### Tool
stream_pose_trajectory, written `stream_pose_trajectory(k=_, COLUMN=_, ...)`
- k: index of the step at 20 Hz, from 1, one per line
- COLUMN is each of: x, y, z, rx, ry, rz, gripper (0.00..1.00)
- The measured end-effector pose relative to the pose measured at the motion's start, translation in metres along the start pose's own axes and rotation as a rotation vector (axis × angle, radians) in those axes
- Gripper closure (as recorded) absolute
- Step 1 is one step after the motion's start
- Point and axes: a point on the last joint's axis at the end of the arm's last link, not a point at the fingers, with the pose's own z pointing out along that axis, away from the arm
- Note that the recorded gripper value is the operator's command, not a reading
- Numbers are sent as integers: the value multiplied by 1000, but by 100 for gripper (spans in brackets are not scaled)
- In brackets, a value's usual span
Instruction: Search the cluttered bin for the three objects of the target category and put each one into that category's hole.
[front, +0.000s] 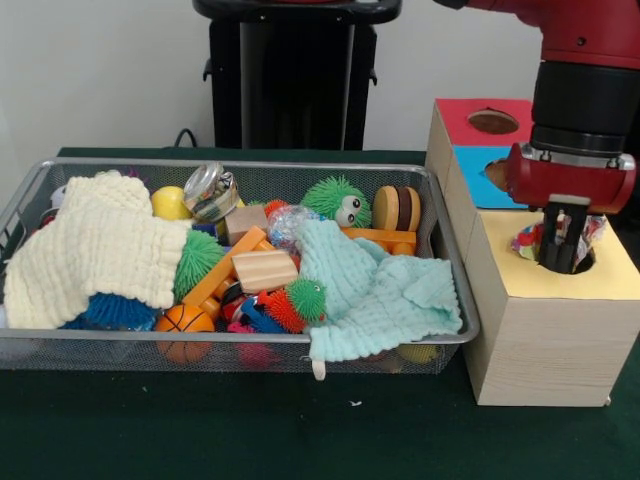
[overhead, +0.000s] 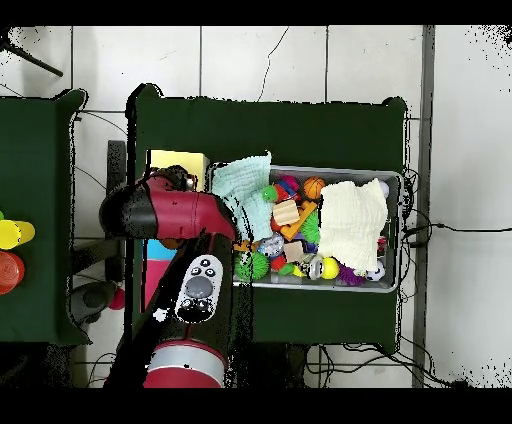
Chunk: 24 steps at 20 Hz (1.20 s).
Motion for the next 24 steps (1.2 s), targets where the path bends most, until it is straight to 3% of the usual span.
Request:
stream_pose_trajectory(k=15, x=-5, y=1, z=-13, rx=10, ry=-24, rz=-19, gripper=100)
stream_pose_trajectory(k=24, x=-28, y=-3, z=-41, rx=13, ry=-83, rz=-36, gripper=100)
